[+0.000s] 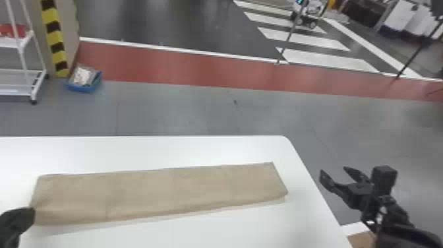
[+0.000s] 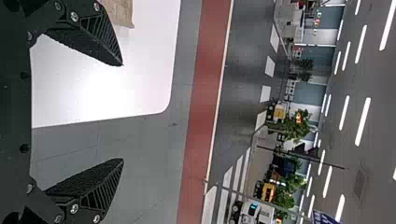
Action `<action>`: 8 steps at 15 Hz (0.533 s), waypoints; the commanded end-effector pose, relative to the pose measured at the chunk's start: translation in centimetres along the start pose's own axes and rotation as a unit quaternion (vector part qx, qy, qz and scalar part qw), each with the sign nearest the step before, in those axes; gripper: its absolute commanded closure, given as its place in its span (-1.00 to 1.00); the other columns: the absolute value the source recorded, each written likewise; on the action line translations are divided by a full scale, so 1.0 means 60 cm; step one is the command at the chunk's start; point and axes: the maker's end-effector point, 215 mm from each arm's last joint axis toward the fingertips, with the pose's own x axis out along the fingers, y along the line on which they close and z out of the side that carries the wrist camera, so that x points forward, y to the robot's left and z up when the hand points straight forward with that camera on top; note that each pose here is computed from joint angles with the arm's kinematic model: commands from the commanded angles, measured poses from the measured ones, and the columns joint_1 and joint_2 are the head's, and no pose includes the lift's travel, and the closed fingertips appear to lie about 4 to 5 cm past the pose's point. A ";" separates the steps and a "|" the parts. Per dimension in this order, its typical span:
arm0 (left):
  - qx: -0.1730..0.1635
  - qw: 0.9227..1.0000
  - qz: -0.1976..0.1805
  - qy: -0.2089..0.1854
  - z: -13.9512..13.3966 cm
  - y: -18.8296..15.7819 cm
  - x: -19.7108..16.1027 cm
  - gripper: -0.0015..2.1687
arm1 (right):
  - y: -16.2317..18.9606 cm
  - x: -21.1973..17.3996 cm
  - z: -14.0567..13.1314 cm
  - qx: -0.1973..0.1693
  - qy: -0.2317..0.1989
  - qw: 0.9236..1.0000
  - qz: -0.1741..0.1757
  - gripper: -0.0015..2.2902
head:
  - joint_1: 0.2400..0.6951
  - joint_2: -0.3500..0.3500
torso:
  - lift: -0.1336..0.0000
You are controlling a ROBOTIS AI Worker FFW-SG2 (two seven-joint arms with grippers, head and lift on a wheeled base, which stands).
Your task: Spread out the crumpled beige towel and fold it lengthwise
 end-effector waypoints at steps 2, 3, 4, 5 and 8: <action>0.000 1.000 -0.002 -0.022 0.029 -0.005 -0.002 -0.99 | 0.038 -0.005 0.017 0.015 -0.016 0.998 0.064 -0.85 | 1.00 -1.00 | 1.00; -0.003 0.999 -0.002 -0.032 0.045 -0.003 -0.006 -0.99 | 0.048 0.002 0.017 0.010 -0.010 0.997 0.071 -0.85 | 1.00 -1.00 | 1.00; -0.005 0.999 -0.004 -0.038 0.057 -0.002 -0.006 -0.98 | 0.049 0.010 0.025 0.004 -0.011 0.997 0.071 -0.85 | 1.00 -1.00 | 1.00; -0.009 0.999 -0.007 -0.047 0.074 0.001 -0.007 -0.97 | 0.056 0.027 0.028 0.000 -0.006 0.997 0.073 -0.85 | 1.00 -1.00 | 1.00; -0.013 0.999 -0.010 -0.040 0.102 0.003 0.004 -0.97 | 0.079 0.082 0.039 -0.042 0.018 0.994 0.099 -0.85 | 1.00 -0.99 | 1.00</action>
